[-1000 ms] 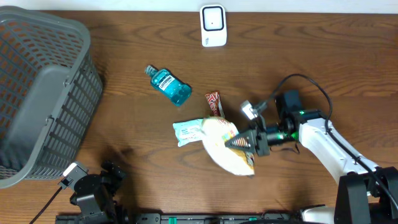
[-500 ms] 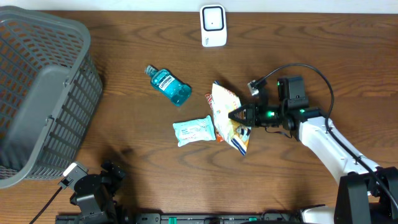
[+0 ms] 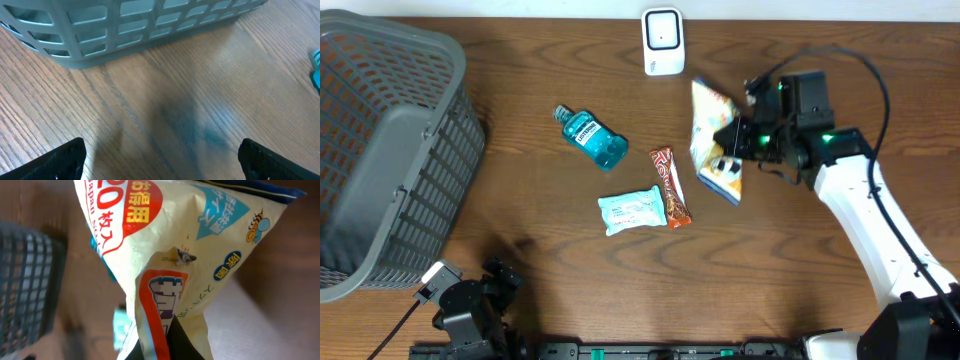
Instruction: Scan the item barcode
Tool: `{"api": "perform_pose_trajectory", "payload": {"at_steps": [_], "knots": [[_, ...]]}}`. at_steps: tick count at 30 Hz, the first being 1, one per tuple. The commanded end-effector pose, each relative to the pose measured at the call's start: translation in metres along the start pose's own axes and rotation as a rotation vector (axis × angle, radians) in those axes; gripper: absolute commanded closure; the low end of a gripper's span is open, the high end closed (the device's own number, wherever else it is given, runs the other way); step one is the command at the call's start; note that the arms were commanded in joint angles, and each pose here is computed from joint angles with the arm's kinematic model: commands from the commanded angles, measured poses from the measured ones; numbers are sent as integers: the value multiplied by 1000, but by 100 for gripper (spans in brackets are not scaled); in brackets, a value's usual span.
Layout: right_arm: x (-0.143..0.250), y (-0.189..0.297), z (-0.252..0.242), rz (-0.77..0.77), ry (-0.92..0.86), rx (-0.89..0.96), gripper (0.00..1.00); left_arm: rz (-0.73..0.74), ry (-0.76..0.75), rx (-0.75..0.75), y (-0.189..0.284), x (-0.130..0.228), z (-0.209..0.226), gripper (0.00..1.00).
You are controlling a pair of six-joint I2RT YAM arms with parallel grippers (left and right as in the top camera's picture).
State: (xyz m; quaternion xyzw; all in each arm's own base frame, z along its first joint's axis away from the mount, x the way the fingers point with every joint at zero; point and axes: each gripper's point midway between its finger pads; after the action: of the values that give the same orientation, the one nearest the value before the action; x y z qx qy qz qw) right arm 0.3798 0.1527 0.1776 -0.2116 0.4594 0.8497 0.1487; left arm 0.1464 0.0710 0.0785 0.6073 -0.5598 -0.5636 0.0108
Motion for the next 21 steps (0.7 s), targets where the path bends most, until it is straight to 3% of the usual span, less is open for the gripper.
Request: {"api": "perform_pose_trajectory", "payload": {"at_steps": [1,6,11,16,21], "knots": [[-22,-2,-7,-35,74,57,99,24,-11,-25,-1,7,7,2],[-29,-28,1,23,135,-40,99,24,-11,-25,-1,7,7,2],[-29,-46,43,96,243,-406,99,24,-11,-25,-1,7,7,2],[-32,-29,68,124,163,-797,99,24,-11,-25,-1,7,7,2],[-30,-1,72,155,42,-1022,99,24,-11,-25,-1,7,7,2]]}}
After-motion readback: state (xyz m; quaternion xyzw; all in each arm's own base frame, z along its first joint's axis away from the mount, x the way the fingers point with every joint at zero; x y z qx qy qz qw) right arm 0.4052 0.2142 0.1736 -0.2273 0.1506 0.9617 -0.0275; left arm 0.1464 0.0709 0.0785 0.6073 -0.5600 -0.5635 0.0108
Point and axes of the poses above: each gripper's point midway between its finger pads, its own y axis back along the fingers, its own z axis along the line the jaws close on, x = y × z, and after that the axes turned 7 degrees about y, right-handed
